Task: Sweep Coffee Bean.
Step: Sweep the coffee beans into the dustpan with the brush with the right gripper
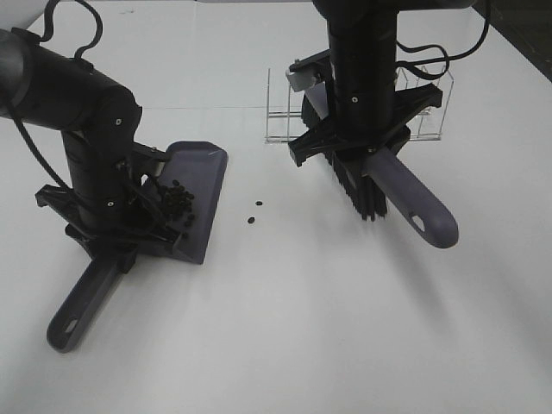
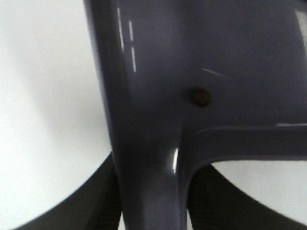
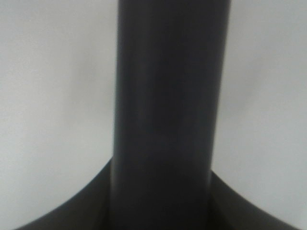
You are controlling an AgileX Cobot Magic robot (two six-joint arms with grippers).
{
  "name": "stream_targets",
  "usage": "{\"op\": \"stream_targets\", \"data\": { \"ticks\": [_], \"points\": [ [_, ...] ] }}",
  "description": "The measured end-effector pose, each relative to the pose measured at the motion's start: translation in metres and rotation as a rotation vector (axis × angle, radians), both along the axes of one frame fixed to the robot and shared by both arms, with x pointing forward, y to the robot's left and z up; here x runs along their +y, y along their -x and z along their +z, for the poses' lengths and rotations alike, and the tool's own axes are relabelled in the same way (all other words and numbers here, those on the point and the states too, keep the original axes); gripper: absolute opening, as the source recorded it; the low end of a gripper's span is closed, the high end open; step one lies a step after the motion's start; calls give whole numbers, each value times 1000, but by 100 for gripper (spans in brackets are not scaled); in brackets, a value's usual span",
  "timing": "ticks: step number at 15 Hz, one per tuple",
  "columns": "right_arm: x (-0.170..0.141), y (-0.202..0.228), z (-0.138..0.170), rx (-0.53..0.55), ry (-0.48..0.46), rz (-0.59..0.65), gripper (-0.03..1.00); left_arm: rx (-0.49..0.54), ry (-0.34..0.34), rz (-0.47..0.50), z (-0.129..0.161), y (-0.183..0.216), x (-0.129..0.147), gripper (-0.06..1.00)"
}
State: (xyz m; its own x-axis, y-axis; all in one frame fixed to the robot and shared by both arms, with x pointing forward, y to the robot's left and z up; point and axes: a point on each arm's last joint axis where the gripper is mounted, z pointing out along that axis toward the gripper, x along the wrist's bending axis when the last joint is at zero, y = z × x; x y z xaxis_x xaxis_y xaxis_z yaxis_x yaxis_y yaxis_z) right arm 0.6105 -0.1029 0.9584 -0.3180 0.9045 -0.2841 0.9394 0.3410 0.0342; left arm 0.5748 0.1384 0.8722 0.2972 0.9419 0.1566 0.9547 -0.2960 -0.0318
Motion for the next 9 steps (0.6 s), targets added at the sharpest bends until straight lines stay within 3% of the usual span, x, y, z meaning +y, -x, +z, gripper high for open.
{"op": "stream_targets", "data": {
  "ticks": [4, 9],
  "points": [
    [3, -4, -19, 28, 18, -15, 26, 0, 0, -6, 0, 0, -1, 33],
    [16, -19, -39, 48, -25, -44, 26, 2, 0, -21, 0, 0, -1, 33]
  ]
}}
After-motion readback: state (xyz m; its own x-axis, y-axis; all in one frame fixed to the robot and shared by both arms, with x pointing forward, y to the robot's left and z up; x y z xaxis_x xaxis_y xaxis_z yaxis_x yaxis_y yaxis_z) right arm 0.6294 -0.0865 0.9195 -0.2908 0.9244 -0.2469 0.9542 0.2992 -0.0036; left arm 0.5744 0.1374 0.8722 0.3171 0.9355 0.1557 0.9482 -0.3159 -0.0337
